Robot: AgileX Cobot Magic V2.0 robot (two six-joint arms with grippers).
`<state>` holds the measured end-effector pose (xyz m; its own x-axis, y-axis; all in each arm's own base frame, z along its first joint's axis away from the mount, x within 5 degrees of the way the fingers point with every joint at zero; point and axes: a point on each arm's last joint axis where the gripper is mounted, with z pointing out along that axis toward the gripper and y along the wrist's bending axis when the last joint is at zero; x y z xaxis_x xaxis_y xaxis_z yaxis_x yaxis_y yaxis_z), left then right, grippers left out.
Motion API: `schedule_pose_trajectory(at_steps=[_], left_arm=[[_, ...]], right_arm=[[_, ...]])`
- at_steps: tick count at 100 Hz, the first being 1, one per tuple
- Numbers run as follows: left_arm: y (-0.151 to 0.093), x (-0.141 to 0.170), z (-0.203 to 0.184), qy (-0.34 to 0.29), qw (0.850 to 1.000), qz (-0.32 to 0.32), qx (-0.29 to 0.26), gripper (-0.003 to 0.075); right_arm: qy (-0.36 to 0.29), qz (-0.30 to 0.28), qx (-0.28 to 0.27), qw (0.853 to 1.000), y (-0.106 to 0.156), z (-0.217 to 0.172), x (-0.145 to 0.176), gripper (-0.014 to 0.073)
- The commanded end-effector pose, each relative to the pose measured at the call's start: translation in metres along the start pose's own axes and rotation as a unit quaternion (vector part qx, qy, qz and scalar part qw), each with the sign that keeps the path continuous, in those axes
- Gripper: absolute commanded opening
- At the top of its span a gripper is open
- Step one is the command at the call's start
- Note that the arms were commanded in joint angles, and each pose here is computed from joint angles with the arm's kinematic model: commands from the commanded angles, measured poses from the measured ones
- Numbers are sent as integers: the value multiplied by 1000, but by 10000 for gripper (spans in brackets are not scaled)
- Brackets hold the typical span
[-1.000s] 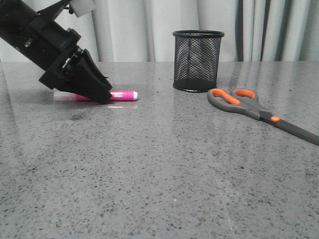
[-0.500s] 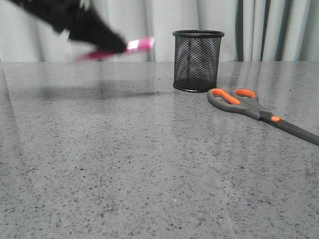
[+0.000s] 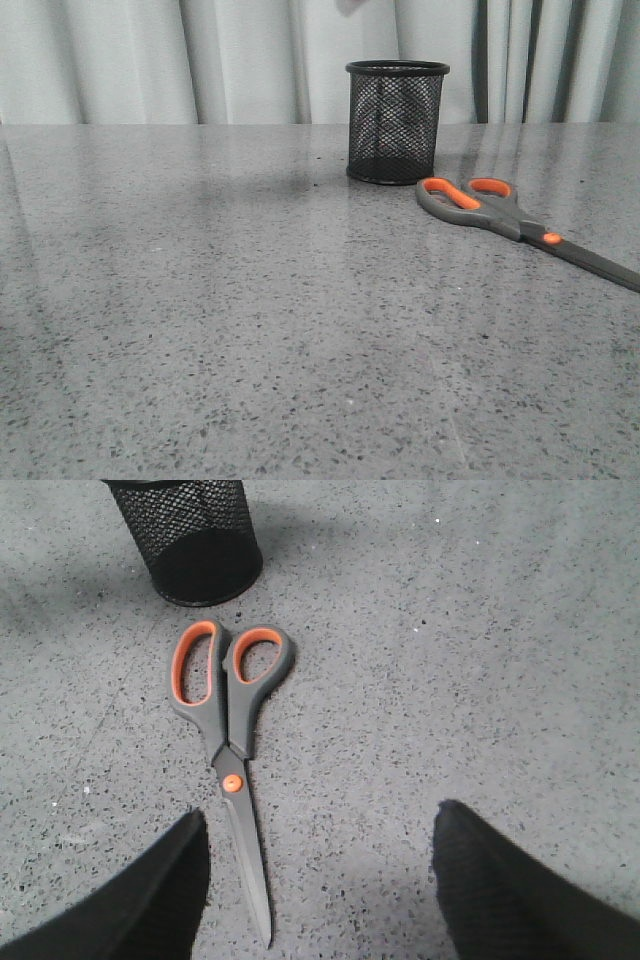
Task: Put pen and scissors into bin
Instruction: 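Lift the pink marker with the left gripper over the mesh cup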
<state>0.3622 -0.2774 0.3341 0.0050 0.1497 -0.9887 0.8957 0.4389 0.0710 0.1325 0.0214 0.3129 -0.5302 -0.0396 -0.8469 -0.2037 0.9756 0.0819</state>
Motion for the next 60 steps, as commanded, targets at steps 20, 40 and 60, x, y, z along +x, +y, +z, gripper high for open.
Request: schedule_pose_trajectory(at_steps=[20, 40, 60], left_arm=[[8, -13, 24, -52, 998, -29, -13, -19], [8, 1, 32, -42, 998, -36, -1, -4], [8, 5, 34, -41, 998, -38, 7, 281]], right_arm=[[-37, -5, 5, 999, 0, -5, -14, 433], [-36, -5, 5, 999, 0, -5, -14, 433], [-36, -5, 5, 999, 0, -5, -14, 433]])
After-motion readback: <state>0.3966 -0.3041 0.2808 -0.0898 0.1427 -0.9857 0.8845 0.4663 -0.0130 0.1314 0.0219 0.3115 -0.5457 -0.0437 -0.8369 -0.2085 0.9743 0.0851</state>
